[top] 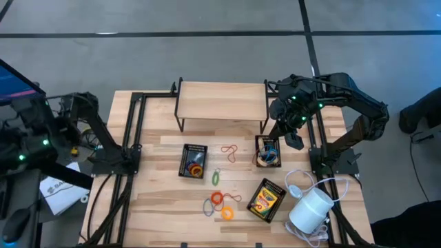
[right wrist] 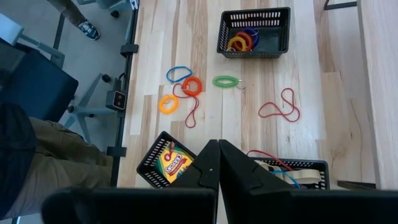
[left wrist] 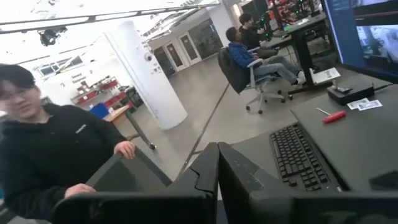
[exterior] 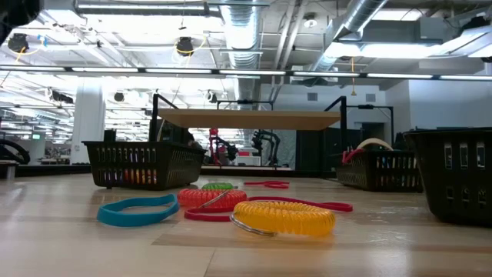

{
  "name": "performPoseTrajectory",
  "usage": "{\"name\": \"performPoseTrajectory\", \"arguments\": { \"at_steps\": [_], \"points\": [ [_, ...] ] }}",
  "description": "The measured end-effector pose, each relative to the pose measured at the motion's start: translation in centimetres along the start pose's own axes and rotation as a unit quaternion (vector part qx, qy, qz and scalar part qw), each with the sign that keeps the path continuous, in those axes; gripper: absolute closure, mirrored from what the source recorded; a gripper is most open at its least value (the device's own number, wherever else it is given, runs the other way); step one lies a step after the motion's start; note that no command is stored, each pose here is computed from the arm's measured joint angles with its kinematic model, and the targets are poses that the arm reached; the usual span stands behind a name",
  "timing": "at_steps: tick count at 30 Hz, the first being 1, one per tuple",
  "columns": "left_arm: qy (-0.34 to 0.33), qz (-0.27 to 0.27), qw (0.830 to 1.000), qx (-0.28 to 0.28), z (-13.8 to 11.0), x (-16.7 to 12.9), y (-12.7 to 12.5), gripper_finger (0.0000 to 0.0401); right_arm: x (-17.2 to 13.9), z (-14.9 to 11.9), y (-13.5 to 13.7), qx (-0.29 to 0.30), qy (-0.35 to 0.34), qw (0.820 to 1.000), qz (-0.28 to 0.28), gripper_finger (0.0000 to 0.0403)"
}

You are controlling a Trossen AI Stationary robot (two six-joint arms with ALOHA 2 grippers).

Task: Pick & Place Office Desk Supplies
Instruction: Put the green spring keychain into the left black bin

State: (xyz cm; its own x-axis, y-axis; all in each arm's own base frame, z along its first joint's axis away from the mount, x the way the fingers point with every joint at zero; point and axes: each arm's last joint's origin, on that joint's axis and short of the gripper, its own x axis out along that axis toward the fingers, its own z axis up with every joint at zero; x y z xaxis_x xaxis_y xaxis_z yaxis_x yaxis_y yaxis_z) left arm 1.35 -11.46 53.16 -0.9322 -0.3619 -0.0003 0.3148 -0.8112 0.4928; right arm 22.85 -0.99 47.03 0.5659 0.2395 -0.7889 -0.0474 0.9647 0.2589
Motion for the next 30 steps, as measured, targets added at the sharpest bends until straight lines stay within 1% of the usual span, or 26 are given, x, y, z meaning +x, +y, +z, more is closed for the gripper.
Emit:
{"name": "performPoseTrajectory", "arguments": {
  "at_steps": [6, 12, 16, 17, 19, 20, 21, 22, 23, 24, 25, 26, 27, 28, 29, 30],
  "points": [
    [0.000, 0.000, 1.000, -0.005, 1.0, 0.0, -1.3, 0.0400, 0.0, 0.0, 0.0, 0.000, 0.000, 1.000, 0.000, 0.0403],
    [0.000, 0.000, 1.000, -0.002, 1.2, 0.0, -1.6, 0.0400, 0.0, 0.0, 0.0, 0.000, 0.000, 1.000, 0.000, 0.0403],
    [0.001, 0.002, 1.000, -0.013, 1.2, 0.0, -1.6, 0.0400, 0.0, 0.0, 0.0, 0.000, 0.001, 1.000, 0.000, 0.0403],
    [0.005, 0.008, 1.000, -0.002, 1.4, -0.2, -1.8, 0.0400, 0.0, 0.0, 0.0, 0.000, 0.001, 1.000, 0.000, 0.0403],
    [0.020, 0.047, 0.999, 0.013, 1.6, -0.8, -1.9, 0.0400, 0.0, 0.0, 0.0, 0.000, 0.002, 1.000, 0.000, 0.0403],
    [0.021, 0.091, 0.996, 0.008, 1.6, -1.3, -1.7, 0.0400, 0.0, 0.0, 0.0, 0.000, 0.002, 1.000, 0.000, 0.0403],
    [0.017, 0.148, 0.989, -0.002, 1.7, -2.0, -1.5, 0.0400, 0.0, -0.1, 0.0, 0.000, 0.003, 1.000, 0.000, 0.0403],
    [0.008, 0.219, 0.976, -0.011, 1.7, -2.8, -1.2, 0.0400, 0.0, -0.1, 0.0, -0.001, 0.003, 1.000, 0.000, 0.0403],
    [-0.005, 0.301, 0.953, -0.024, 1.7, -3.8, -0.9, 0.0400, 0.0, -0.1, 0.0, -0.001, 0.003, 1.000, 0.000, 0.0403],
    [-0.021, 0.396, 0.917, -0.044, 1.7, -5.0, -0.8, 0.0400, 0.0, -0.1, 0.0, -0.001, 0.003, 1.000, 0.000, 0.0403],
    [-0.039, 0.495, 0.865, -0.068, 1.5, -6.3, -0.9, 0.0400, 0.0, -0.1, 0.0, -0.001, 0.003, 1.000, 0.000, 0.0403],
    [-0.056, 0.590, 0.802, -0.082, 1.4, -7.5, -1.3, 0.0400, 0.0, -0.1, 0.0, -0.001, 0.003, 1.000, 0.000, 0.0403],
    [-0.066, 0.679, 0.726, -0.087, 1.2, -8.5, -2.1, 0.0400, 0.0, -0.1, 0.0, -0.001, 0.003, 1.000, 0.000, 0.0403],
    [-0.064, 0.758, 0.642, -0.092, 0.7, -9.4, -2.8, 0.0400, 0.0, 0.0, 0.0, -0.001, 0.002, 1.000, 0.000, 0.0403],
    [-0.055, 0.820, 0.563, -0.089, 0.3, -10.0, -3.7, 0.0400, 0.0, 0.0, 0.0, -0.001, 0.001, 1.000, 0.000, 0.0403],
    [-0.043, 0.870, 0.485, -0.082, 0.0, -10.6, -4.6, 0.0400, 0.0, 0.0, 0.0, -0.001, 0.001, 1.000, 0.000, 0.0403]
  ]
}}
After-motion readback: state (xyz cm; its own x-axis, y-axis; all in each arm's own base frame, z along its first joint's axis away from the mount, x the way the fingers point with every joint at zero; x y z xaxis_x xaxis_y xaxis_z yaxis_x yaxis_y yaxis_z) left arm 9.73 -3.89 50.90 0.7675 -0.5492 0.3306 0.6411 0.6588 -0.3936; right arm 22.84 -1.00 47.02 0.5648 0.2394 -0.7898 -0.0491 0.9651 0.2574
